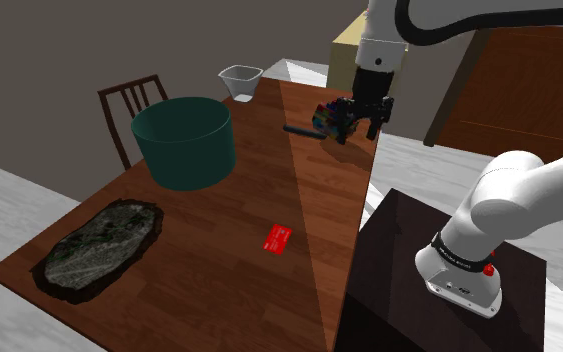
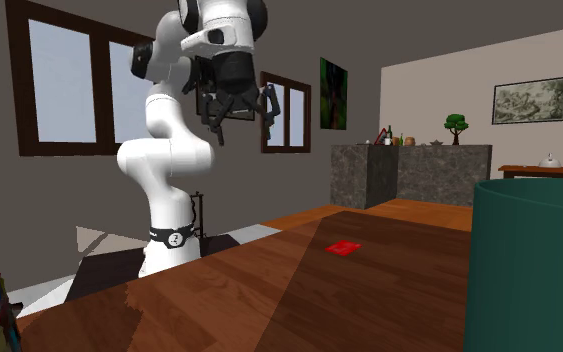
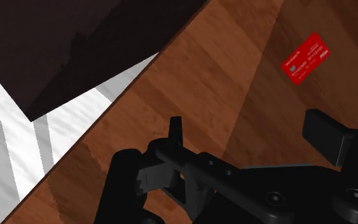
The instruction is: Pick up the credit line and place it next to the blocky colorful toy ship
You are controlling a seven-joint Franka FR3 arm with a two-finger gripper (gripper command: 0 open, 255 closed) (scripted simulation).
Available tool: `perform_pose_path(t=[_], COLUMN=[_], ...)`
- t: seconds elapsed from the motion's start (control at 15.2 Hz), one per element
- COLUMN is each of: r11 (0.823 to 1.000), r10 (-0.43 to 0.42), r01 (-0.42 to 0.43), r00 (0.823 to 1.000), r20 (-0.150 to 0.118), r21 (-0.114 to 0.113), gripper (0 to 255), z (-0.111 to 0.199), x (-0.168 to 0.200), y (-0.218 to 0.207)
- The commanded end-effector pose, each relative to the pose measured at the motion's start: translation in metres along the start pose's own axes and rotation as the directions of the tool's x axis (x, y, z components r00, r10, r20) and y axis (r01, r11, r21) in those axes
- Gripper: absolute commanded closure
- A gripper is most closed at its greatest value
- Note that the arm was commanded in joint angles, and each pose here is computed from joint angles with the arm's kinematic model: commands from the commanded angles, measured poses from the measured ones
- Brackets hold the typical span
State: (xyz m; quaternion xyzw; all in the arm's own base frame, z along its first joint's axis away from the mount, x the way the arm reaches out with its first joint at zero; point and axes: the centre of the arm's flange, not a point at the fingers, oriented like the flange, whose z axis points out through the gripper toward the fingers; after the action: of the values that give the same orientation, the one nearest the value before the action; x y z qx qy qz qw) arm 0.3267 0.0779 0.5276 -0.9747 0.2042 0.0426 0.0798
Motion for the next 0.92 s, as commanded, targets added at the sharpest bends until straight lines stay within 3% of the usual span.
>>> perform_pose_path(t=[0.0, 0.2, 0.4, 0.59, 0.86], r11=[0.997, 0.982, 0.957, 0.919, 0.854], r10=[0.077, 0.181, 0.281, 0.377, 0.493], r01=[-0.078, -0.184, -0.289, -0.391, -0.520], r00=[0.996, 0.980, 0.949, 0.906, 0.829], r20=[0.035, 0.087, 0.139, 0.193, 0.262], r21=[0.014, 0.029, 0.038, 0.041, 0.036], gripper=[0, 0, 0, 0, 0], z=[0.025, 0.057, 0.088, 0.119, 0.161], x=[0.002, 0.005, 0.008, 0.012, 0.018], y=[-0.012, -0.031, -0.051, -0.072, -0.099])
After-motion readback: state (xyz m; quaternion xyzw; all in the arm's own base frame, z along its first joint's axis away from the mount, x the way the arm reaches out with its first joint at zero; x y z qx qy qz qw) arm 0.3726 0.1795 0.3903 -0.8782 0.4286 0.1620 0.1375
